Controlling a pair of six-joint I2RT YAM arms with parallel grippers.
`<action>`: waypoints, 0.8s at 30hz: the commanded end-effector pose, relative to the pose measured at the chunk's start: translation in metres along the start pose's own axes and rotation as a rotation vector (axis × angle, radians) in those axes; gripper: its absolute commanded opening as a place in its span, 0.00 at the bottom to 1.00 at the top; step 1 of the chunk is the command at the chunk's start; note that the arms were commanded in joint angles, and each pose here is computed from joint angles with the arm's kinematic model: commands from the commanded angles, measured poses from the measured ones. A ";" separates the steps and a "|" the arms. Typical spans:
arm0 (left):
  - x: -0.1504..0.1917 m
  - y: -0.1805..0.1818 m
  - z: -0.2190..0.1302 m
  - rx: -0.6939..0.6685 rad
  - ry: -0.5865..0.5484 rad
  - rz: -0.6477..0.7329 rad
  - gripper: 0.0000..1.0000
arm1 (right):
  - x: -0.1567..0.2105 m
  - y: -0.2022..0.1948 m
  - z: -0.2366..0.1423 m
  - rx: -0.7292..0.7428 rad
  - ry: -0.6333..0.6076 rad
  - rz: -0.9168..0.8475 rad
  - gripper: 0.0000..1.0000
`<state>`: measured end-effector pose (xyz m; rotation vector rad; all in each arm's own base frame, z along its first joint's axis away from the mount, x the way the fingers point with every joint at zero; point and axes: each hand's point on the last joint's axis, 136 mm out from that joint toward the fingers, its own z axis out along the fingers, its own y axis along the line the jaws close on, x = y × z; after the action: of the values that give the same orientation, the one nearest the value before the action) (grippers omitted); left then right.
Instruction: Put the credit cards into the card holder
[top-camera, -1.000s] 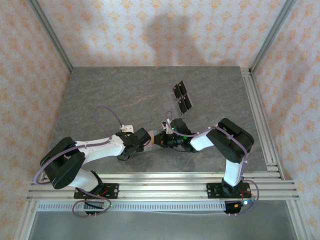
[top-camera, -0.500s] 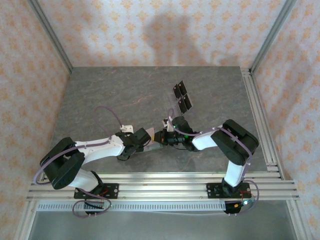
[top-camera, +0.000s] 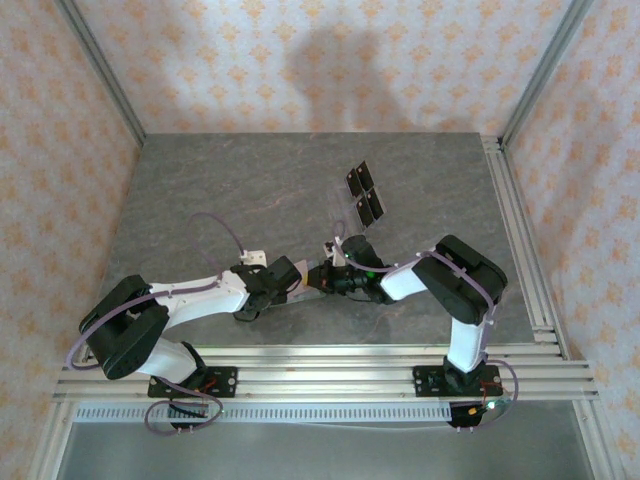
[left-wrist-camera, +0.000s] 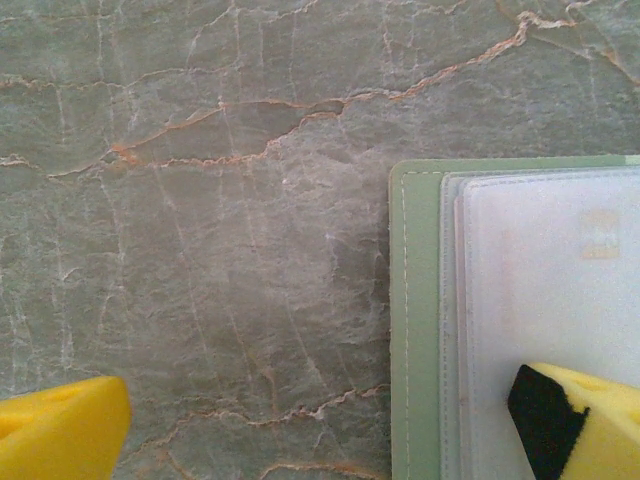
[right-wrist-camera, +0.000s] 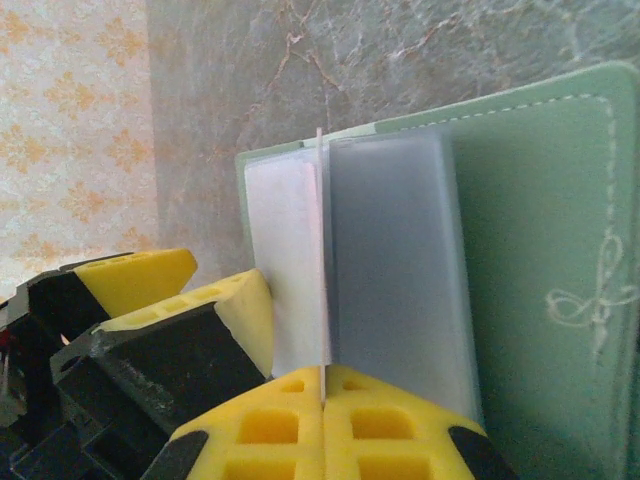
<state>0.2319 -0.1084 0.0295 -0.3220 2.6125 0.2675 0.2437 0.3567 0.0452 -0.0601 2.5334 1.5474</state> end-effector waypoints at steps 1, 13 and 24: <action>0.016 0.021 0.006 -0.077 0.034 0.041 1.00 | -0.007 0.018 0.000 -0.056 -0.025 -0.042 0.00; 0.017 0.022 0.006 -0.077 0.035 0.038 1.00 | -0.005 0.018 0.001 -0.055 -0.013 -0.055 0.00; 0.017 0.023 0.005 -0.081 0.033 0.039 1.00 | 0.003 0.005 0.008 -0.045 0.023 -0.031 0.00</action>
<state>0.2317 -0.1083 0.0294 -0.3268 2.6118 0.2666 0.2412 0.3590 0.0396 -0.0771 2.5379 1.5660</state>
